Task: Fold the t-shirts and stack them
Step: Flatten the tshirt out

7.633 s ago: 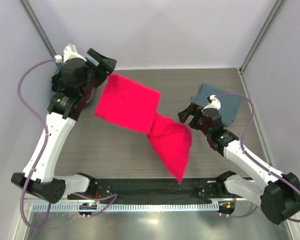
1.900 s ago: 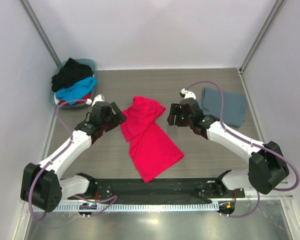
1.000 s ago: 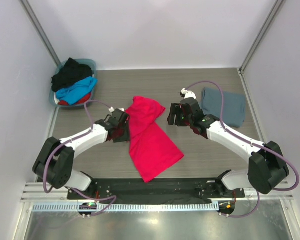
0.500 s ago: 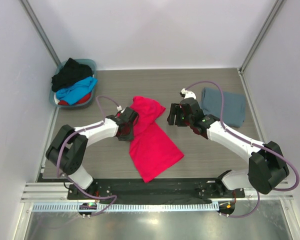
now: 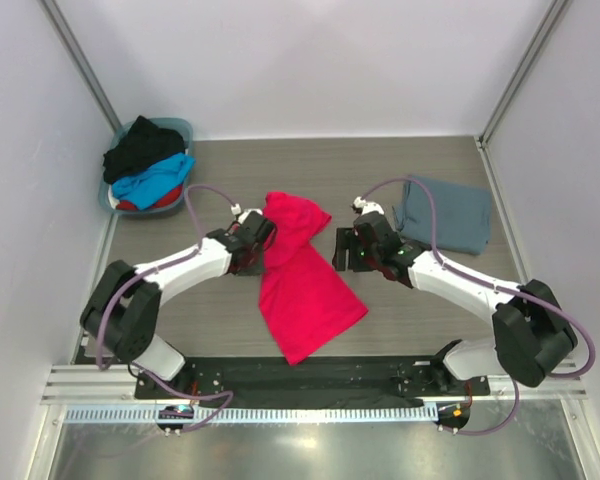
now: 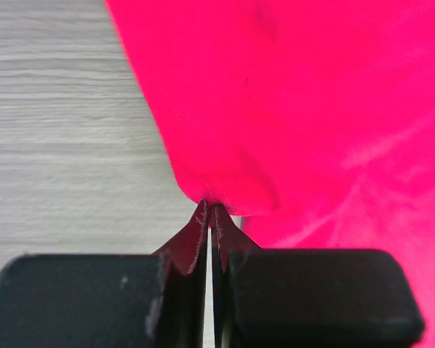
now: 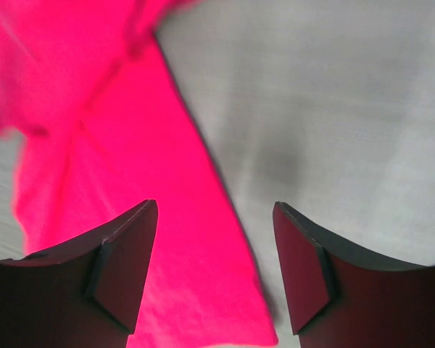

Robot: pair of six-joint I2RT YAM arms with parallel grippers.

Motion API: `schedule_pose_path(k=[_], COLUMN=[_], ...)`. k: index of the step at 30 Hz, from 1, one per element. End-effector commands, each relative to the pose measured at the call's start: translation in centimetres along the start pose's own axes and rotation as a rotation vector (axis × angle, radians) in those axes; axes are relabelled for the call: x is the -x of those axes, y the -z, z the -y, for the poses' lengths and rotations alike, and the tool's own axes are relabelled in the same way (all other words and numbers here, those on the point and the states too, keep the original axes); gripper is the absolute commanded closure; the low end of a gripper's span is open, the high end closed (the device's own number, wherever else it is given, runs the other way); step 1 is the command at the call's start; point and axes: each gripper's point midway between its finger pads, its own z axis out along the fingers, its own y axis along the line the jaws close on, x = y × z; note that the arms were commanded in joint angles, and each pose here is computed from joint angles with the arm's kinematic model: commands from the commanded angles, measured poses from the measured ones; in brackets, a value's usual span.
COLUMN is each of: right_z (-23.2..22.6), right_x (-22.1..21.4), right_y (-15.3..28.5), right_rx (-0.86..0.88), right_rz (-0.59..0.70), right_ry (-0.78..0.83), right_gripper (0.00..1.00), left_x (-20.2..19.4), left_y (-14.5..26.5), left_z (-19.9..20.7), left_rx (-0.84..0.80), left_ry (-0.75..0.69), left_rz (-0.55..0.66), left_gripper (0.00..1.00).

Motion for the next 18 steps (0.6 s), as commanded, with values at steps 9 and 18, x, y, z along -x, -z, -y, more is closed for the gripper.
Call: schedule_pose_path(k=[9, 18], right_z=[0.8, 1.1], right_x=[-8.2, -10.9], right_y=[1.0, 3.3], right_rx=[-0.240, -0.246], right_rz=[-0.124, -0.143], right_ry=[0.172, 0.173], right_gripper=[0.25, 0.32], left_x=[4.9, 5.6], left_y=[6.9, 10.3], left_z=[-3.4, -6.9], left_rx=[-0.183, -0.107], left_ry=[0.244, 0.347], left_rz=[0.333, 0.482], left_gripper=[1.00, 1.00])
